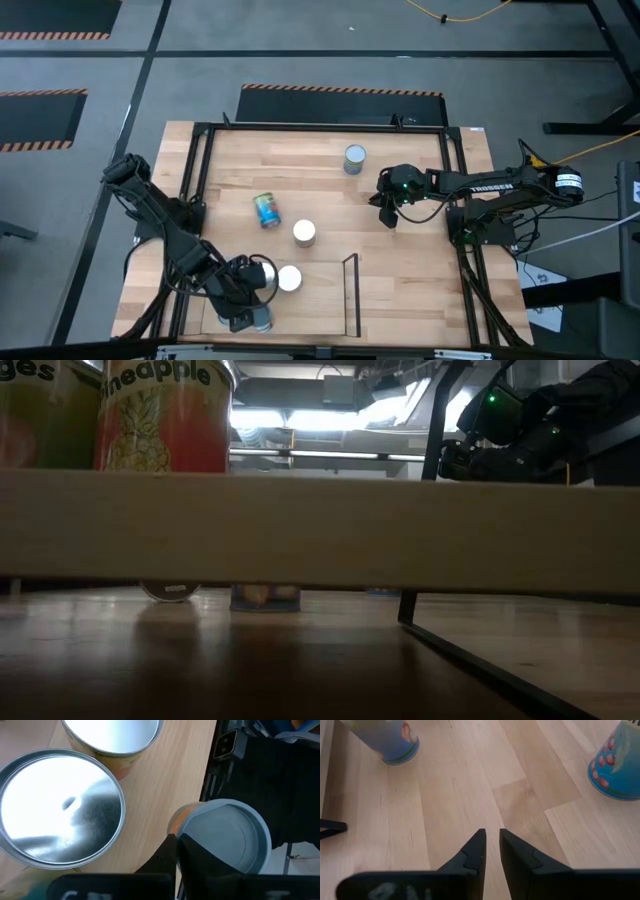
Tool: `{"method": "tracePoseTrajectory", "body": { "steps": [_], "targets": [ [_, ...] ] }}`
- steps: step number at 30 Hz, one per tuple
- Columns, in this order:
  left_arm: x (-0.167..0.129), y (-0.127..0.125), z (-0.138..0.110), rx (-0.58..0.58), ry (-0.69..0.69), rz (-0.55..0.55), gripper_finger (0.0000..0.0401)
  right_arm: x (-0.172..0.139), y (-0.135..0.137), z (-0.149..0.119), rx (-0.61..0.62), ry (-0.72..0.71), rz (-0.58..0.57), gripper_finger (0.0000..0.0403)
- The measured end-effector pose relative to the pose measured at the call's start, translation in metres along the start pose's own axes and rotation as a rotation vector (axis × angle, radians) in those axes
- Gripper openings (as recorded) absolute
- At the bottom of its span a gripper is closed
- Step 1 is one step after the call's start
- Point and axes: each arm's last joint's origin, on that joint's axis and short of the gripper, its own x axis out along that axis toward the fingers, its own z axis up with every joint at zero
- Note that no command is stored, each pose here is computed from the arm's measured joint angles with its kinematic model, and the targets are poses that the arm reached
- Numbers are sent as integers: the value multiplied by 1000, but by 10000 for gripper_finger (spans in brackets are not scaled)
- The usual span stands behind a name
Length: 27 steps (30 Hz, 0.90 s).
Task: Pick and place cans onto a shelf
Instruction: Put the small canned orange on the shelf
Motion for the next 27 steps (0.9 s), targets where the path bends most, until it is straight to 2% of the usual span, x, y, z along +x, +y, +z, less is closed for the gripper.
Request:
{"method": "tracePoseTrajectory", "body": {
  "steps": [9, 27],
  "targets": [
    [6, -1, -3, -15, 10, 19, 3, 0, 0, 0, 0, 0, 0, 59],
    [40, 0, -13, -15, 92, 102, 9, 0, 0, 0, 0, 1, 0, 59]
  ]
}}
